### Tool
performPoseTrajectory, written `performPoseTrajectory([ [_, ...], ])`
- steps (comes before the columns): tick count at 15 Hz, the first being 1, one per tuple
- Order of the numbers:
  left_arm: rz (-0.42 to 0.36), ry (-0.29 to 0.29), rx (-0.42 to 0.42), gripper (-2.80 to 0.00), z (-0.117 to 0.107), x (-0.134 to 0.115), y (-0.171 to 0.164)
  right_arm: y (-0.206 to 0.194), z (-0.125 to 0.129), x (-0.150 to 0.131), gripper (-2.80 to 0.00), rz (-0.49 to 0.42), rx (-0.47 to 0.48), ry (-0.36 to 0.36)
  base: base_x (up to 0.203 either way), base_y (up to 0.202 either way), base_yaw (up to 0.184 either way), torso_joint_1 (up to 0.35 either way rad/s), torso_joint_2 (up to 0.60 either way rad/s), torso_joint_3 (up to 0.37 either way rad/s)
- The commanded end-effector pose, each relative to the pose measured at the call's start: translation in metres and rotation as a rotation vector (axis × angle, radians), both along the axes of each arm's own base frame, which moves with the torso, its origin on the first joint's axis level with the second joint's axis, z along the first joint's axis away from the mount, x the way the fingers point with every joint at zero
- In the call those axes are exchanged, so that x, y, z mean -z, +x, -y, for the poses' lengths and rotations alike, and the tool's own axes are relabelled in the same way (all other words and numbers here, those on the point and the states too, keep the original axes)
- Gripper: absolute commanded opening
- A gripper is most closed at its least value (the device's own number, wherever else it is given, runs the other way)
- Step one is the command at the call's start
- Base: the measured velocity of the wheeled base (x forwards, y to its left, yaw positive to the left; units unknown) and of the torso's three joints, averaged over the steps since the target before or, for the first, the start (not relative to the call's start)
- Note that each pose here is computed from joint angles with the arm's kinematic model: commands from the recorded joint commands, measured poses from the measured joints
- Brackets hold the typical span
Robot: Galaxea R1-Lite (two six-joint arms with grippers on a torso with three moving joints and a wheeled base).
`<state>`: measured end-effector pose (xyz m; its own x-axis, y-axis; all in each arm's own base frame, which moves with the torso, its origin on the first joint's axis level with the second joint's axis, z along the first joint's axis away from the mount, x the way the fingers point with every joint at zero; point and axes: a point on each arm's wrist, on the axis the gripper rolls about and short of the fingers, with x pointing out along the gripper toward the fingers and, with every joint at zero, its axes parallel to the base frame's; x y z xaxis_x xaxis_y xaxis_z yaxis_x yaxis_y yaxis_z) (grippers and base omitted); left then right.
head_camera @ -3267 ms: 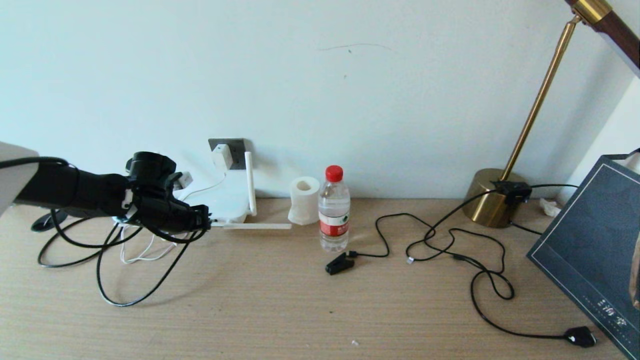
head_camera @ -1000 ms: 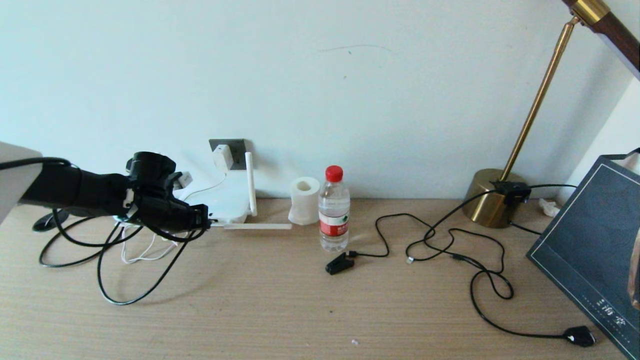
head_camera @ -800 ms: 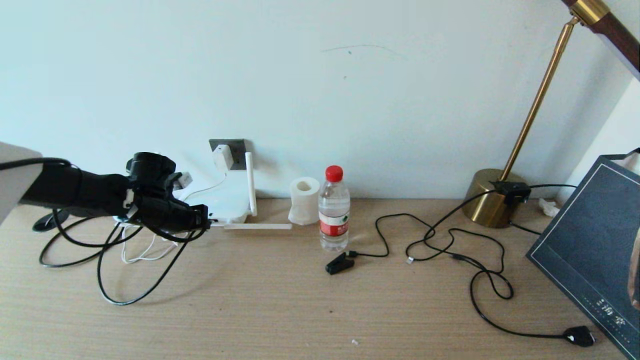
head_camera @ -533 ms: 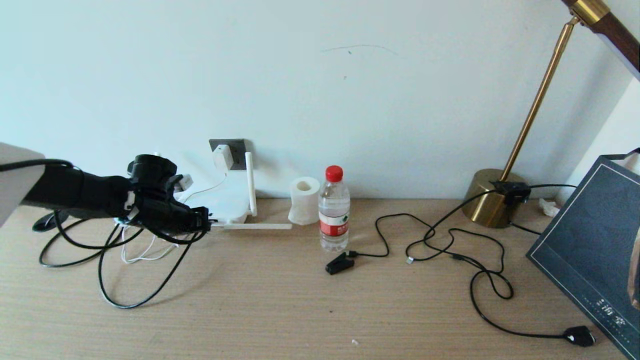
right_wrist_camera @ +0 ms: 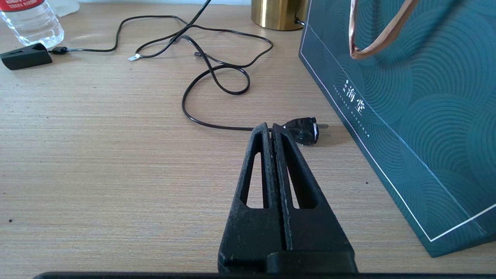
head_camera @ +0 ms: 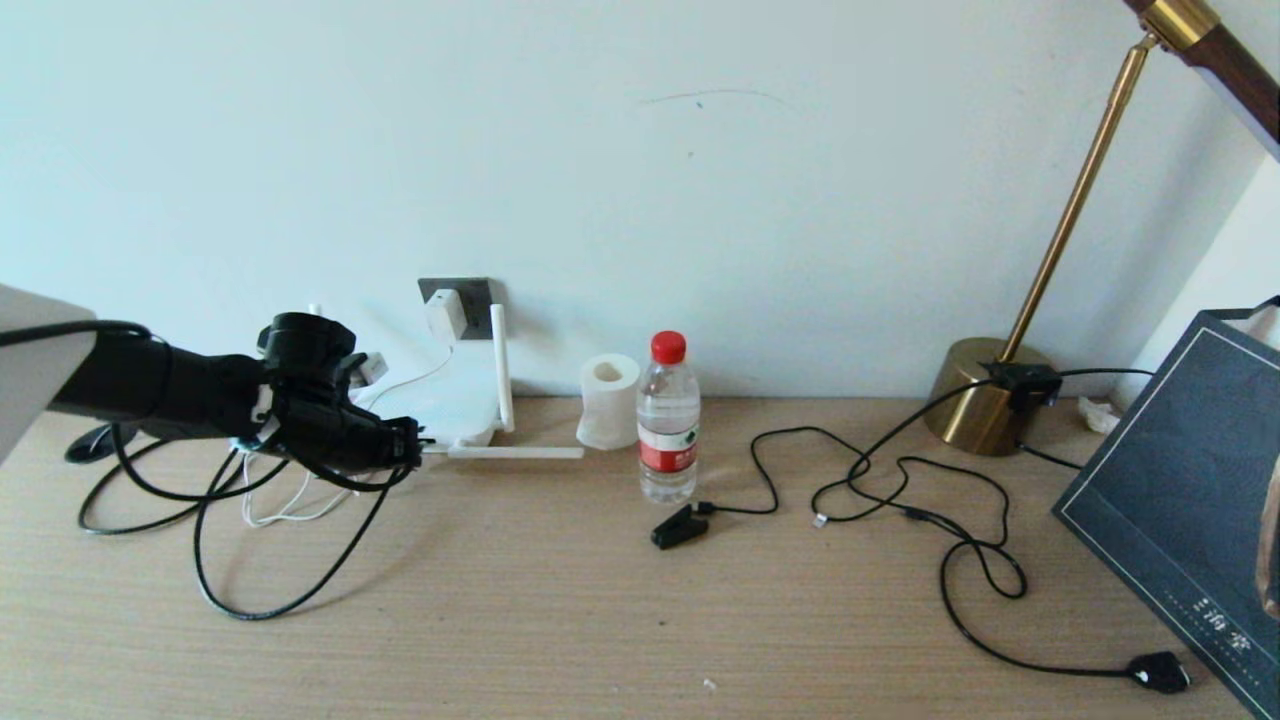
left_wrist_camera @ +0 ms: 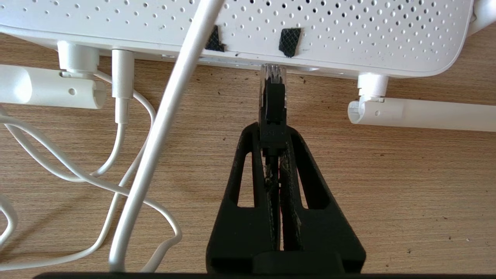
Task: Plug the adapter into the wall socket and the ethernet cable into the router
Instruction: Align cable and router interface
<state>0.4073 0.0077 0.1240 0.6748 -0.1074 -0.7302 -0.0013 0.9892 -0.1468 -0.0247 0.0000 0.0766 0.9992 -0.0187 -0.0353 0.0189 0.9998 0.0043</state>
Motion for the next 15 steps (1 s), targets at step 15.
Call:
performPoseTrajectory([
  [15,0.016,0.028,0.028,-2.80,0.000,-0.010,-0.006,0.000,0.000,0.000,-2.80,-0.001,0.000,0.001,0.000,0.000,0.000,0.000,0.00,0.000],
])
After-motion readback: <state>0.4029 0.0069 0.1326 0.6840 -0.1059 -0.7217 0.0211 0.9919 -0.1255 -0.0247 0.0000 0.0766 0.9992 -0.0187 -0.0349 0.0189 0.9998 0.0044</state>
